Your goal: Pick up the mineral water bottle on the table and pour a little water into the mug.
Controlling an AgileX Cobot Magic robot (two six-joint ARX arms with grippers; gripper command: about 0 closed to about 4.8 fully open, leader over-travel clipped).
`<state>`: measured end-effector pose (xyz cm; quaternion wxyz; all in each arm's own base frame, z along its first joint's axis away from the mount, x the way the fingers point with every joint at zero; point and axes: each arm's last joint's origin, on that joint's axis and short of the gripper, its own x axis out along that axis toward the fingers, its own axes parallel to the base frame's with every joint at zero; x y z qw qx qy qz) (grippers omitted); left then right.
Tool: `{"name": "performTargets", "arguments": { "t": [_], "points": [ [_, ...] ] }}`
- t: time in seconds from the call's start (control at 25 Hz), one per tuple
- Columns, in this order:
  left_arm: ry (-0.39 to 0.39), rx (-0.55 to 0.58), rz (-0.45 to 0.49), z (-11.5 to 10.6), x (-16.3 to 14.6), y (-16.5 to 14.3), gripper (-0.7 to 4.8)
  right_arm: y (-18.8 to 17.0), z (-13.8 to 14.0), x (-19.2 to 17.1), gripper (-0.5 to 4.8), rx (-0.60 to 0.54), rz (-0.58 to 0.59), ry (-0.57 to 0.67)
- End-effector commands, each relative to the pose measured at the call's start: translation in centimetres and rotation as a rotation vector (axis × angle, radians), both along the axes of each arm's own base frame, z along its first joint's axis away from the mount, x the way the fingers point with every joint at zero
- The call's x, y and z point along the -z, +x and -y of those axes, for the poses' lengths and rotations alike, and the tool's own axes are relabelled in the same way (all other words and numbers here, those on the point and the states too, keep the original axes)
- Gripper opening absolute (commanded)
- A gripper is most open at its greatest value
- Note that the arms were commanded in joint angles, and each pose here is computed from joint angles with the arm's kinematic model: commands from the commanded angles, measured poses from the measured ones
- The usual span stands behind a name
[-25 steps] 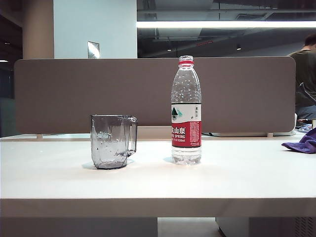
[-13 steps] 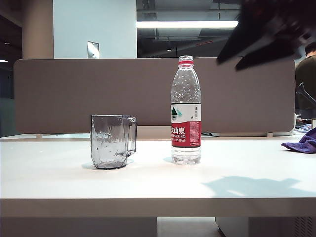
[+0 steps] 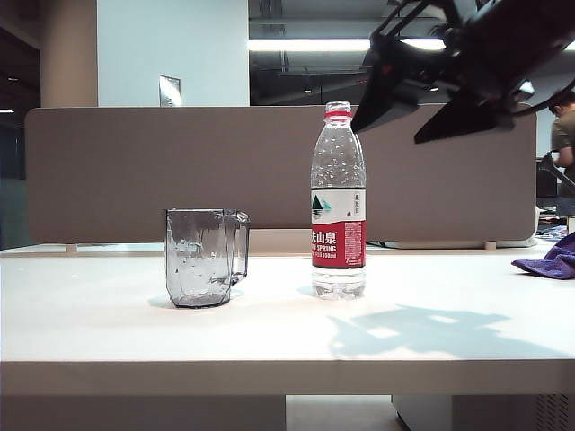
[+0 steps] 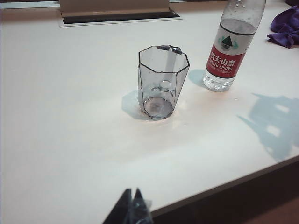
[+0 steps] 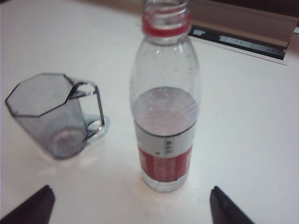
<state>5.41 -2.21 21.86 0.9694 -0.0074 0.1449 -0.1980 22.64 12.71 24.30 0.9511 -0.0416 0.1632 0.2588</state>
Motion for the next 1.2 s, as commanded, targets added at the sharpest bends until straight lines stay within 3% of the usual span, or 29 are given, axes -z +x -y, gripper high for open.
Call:
{"name": "performTargets", "arguments": {
  "t": [0.04,0.4,1.2],
  "points": [
    [-0.003,-0.002,0.012,0.0,-0.2,0.0,-0.03,0.9,-0.6,0.4,4.45,0.012,0.018,0.051],
    [-0.003,-0.002,0.012,0.0,-0.2,0.0,-0.03,4.0,-2.2,3.2,4.46,0.044,0.099,0.151],
    [-0.003,-0.002,0.012,0.0,-0.2,0.0,-0.03,6.9,-3.5,8.9,4.46,0.098,0.168,0.177]
  ]
}}
